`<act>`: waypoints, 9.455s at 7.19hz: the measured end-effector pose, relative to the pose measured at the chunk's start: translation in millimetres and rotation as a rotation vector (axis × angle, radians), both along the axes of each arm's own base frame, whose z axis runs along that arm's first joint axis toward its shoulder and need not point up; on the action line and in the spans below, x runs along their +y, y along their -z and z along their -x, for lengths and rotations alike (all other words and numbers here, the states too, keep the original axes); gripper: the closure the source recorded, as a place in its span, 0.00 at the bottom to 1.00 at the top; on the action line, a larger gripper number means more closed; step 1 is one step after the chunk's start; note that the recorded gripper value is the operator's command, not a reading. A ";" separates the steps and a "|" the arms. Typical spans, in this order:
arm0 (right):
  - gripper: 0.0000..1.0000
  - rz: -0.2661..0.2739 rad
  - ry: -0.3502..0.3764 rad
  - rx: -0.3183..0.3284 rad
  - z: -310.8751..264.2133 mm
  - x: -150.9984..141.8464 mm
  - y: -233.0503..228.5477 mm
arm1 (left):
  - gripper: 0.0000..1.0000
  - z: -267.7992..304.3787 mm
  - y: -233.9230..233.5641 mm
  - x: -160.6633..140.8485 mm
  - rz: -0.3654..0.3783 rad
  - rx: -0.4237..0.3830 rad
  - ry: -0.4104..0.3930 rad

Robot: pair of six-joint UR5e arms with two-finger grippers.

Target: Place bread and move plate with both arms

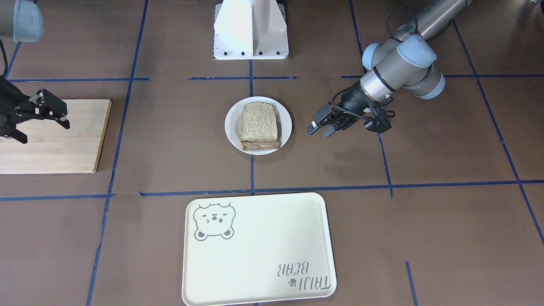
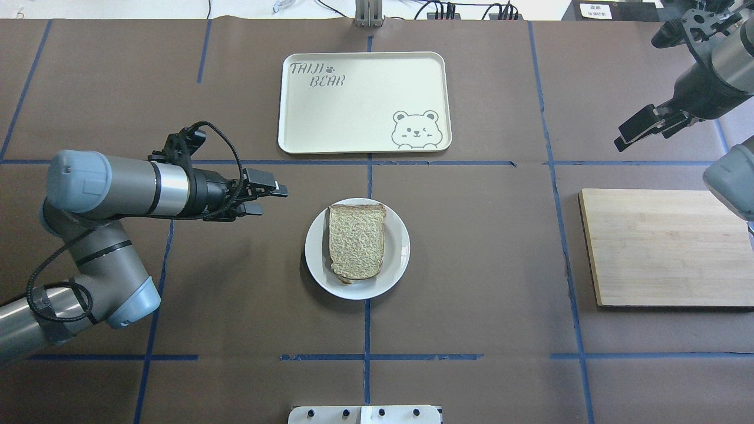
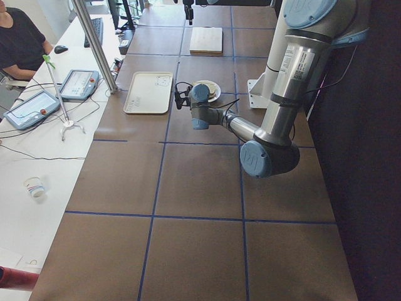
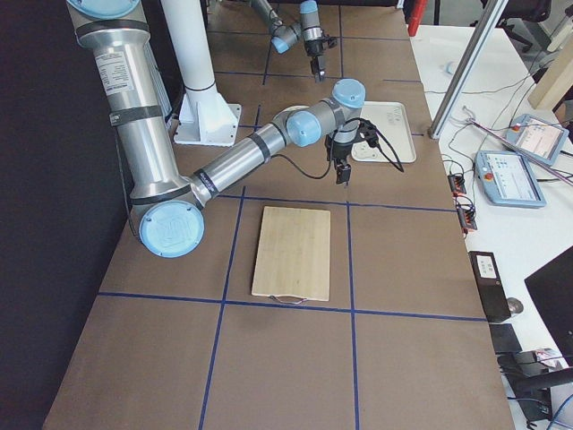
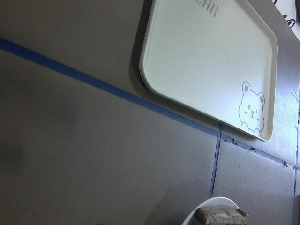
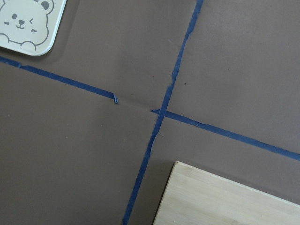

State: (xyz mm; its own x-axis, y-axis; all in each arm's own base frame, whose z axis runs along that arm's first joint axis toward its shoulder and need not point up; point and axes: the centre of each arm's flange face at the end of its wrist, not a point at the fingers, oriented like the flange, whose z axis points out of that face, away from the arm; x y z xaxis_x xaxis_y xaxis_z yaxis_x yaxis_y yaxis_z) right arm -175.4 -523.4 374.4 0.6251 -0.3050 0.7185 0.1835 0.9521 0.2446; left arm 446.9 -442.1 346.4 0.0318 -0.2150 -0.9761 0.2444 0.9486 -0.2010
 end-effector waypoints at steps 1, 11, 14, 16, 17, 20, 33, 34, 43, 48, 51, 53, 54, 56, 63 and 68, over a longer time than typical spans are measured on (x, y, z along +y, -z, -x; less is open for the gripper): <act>0.00 0.001 -0.001 -0.001 -1.4 -0.1 -0.6 | 0.44 -12.2 3.5 6.8 0.004 0.004 -0.013; 0.00 0.022 -0.009 -0.032 -13.5 -1.6 -1.1 | 0.55 -81.6 5.7 48.7 0.009 -0.008 -0.065; 0.00 0.019 -0.009 -0.033 -13.8 -1.8 0.5 | 0.56 -89.0 7.3 58.1 0.008 -0.006 -0.083; 0.00 0.017 -0.011 -0.034 -14.8 -2.4 1.3 | 0.57 -96.8 10.8 62.7 0.006 -0.003 -0.095; 0.00 0.017 -0.013 -0.034 -15.6 -2.6 1.3 | 0.67 -101.8 12.2 63.4 0.006 -0.003 -0.099; 0.00 0.018 -0.015 -0.034 -17.2 -2.8 0.8 | 0.95 -105.2 19.3 63.6 0.004 0.007 -0.102; 0.00 0.017 -0.116 0.127 -120.6 10.4 -94.5 | 1.00 -107.5 118.5 -27.6 0.396 0.296 0.309; 0.00 0.028 -0.102 0.105 -145.4 14.4 -116.7 | 1.00 -108.0 116.6 -58.7 0.448 0.297 0.361; 0.00 0.033 -0.072 0.041 -207.4 33.5 -176.5 | 0.00 -143.0 75.7 -157.4 0.577 0.177 0.527; 0.00 0.040 -0.079 0.043 -207.6 31.9 -177.1 | 0.00 -38.6 68.8 -141.2 0.445 -0.076 0.337; 0.00 0.090 -0.089 0.047 -212.9 33.6 -200.0 | 0.00 66.7 68.4 -101.6 0.215 -0.361 0.212; 0.00 0.155 -0.106 0.047 -220.8 50.8 -231.9 | 0.00 146.6 50.6 -98.1 0.119 -0.507 0.086; 0.00 0.177 -0.108 0.049 -222.2 61.0 -246.8 | 0.00 181.4 35.3 -103.6 0.080 -0.564 0.025; 0.00 0.185 -0.122 0.048 -223.4 73.7 -261.3 | 0.00 245.0 -7.0 -114.9 -0.005 -0.644 -0.066; 0.00 0.218 -0.244 -0.023 -238.5 85.5 -262.6 | 0.00 479.0 -181.5 -123.2 -0.208 -0.772 -0.357; 0.00 0.222 -0.260 -0.031 -245.9 89.0 -265.0 | 0.00 513.2 -302.0 -45.0 -0.205 -0.731 -0.382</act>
